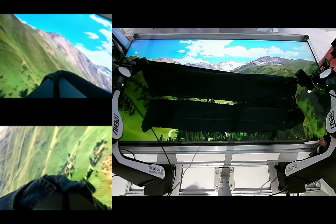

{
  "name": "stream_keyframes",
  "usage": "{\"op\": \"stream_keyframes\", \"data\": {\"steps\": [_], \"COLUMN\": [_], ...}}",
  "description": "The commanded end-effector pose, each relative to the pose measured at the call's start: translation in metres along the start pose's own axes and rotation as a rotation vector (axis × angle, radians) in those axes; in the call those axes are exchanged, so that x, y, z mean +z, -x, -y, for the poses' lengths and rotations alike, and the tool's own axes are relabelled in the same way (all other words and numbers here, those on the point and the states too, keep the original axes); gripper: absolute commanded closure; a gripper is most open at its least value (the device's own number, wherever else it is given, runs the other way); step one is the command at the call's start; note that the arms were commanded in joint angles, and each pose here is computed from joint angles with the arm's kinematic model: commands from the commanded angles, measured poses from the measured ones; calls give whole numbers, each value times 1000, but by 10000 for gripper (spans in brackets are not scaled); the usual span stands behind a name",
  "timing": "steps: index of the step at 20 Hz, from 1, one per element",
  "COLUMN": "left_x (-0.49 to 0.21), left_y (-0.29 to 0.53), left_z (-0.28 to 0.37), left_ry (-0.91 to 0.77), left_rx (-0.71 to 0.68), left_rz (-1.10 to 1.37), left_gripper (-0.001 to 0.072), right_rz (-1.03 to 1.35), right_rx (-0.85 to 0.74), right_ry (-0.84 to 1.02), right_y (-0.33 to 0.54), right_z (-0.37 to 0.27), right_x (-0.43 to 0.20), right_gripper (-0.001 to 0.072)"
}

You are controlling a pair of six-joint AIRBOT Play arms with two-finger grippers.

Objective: Fold the clothes and pants, and hang the long-sleeved shirts on hangers.

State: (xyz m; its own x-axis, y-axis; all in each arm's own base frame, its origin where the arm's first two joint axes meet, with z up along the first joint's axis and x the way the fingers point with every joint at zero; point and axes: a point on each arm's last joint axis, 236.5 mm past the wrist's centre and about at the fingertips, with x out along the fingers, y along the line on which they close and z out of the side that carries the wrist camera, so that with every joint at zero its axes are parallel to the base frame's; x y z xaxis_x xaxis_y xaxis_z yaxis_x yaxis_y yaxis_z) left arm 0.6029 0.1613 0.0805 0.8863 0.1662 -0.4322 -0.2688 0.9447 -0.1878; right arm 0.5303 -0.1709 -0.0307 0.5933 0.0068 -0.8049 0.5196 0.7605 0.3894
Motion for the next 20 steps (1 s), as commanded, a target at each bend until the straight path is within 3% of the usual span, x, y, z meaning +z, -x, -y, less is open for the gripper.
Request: {"op": "stream_keyframes", "data": {"steps": [1,8,9,11,12,13,15,16,20], "left_x": [-7,-20,-19,-14,-14,-13,-9,-6,12], "left_y": [-6,-18,-20,-22,-23,-23,-21,-18,11], "left_z": [0,-6,-7,-10,-10,-11,-12,-10,-14], "left_ry": [-7,0,1,1,1,0,1,0,7], "left_rx": [1,12,16,26,28,29,27,21,0], "left_rz": [-7,-18,-5,21,28,31,31,22,-47], "left_gripper": [678,678,678,667,657,590,183,124,129], "right_rz": [0,-10,-9,-15,-16,-20,-46,-67,-165], "right_rx": [0,2,3,3,3,4,10,11,14], "right_ry": [-7,-4,-4,-2,-3,-4,-9,-1,79], "right_y": [-4,-20,-21,-24,-25,-24,-21,-16,24], "right_z": [1,-1,-2,-3,-3,-3,-5,-8,-25], "right_x": [-1,-8,-8,-11,-11,-12,-15,-16,-8], "right_gripper": [689,670,637,429,373,358,358,358,359]}}
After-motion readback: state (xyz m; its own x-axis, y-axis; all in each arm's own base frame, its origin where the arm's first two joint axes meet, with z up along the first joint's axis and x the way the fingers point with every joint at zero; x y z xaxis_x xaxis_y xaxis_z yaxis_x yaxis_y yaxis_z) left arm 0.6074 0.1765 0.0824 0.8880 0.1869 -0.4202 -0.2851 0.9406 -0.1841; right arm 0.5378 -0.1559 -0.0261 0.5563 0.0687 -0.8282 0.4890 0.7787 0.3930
